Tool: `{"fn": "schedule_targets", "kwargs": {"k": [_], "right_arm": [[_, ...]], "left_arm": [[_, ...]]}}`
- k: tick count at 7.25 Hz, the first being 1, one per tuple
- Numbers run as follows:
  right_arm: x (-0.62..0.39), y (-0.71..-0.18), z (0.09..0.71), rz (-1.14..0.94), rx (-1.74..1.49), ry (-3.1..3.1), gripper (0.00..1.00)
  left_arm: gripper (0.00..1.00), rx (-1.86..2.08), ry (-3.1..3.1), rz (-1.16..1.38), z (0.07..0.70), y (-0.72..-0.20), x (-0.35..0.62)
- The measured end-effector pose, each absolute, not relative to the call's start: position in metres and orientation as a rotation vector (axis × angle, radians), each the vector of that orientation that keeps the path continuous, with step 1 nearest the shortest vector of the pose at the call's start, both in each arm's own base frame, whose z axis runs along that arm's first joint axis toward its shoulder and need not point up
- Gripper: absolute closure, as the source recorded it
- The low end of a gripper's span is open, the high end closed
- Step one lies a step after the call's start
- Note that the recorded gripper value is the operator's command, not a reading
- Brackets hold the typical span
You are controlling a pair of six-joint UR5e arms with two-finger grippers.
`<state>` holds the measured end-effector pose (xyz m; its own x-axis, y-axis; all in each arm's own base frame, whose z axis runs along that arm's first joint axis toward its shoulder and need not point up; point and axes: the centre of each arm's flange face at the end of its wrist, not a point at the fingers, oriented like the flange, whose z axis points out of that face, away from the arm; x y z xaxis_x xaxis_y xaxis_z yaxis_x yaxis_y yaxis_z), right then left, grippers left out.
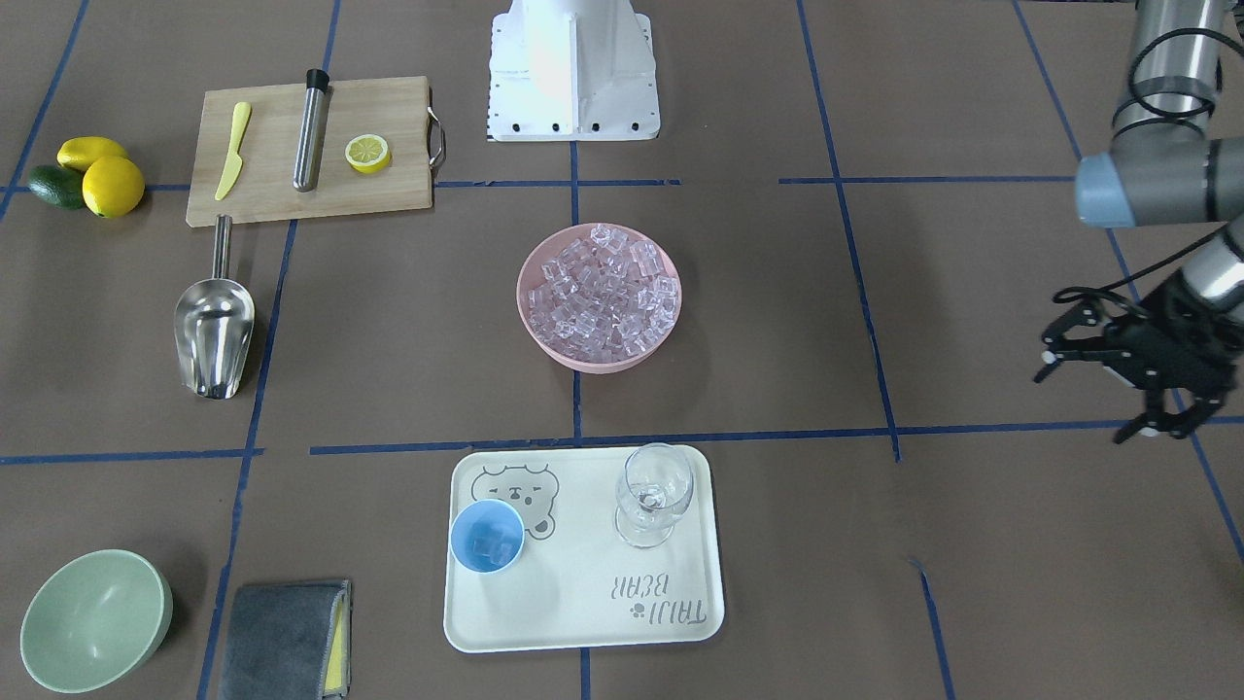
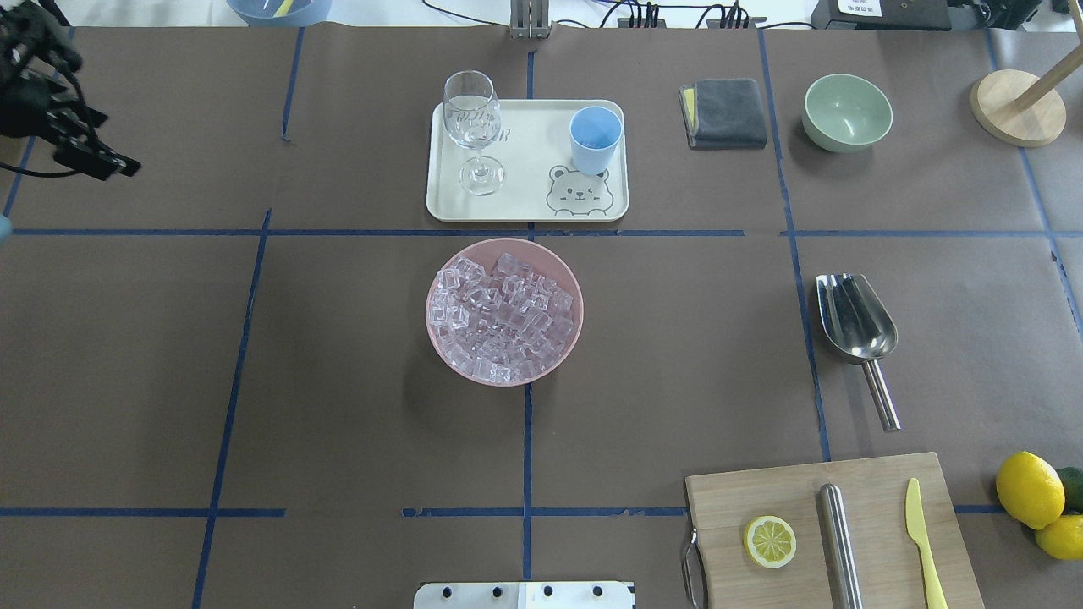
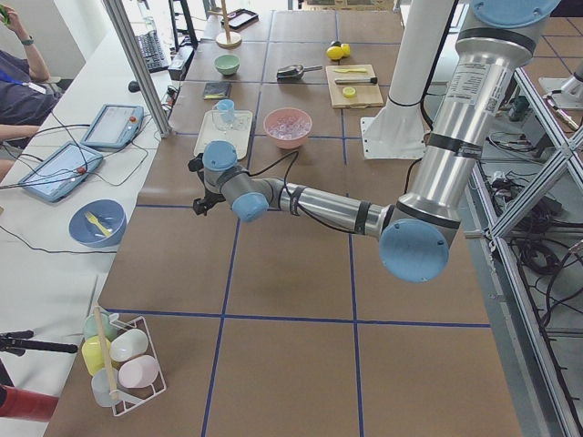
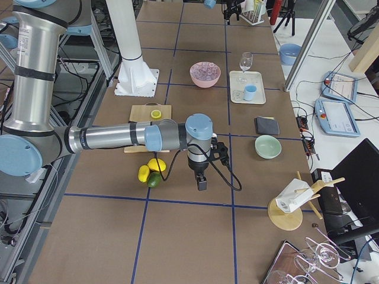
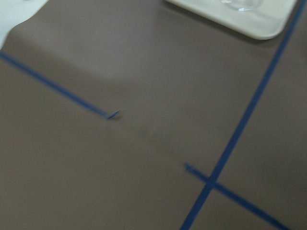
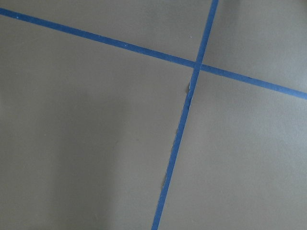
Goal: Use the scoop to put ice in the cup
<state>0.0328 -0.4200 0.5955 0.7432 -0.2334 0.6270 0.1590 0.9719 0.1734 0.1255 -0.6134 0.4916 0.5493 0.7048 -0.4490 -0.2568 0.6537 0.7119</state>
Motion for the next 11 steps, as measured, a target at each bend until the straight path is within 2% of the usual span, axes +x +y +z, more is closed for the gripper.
{"fn": "schedule_targets", "kwargs": {"k": [3, 5, 8, 11], "right_arm": [[0.033, -0.418, 0.601, -0.171, 0.086, -0.726, 0.0], [0.033, -0.418, 0.601, -0.163, 0.082, -0.73, 0.0], [0.037, -0.423, 0.603, -0.151, 0.083, -0.737, 0.0], [0.039, -0.423, 0.609, -0.152, 0.084, -0.726, 0.0]], "left_arm": [[0.0, 0.45, 0.699, 0.416, 0.545, -0.615, -0.036], [0.0, 0.333, 0.702, 0.305, 0.587, -0.581, -0.088], [0.0, 0.221, 0.744, 0.127, 0.619, -0.538, -0.098], [0.0, 0.181, 0.791, 0.079, 0.634, -0.508, -0.092]]}}
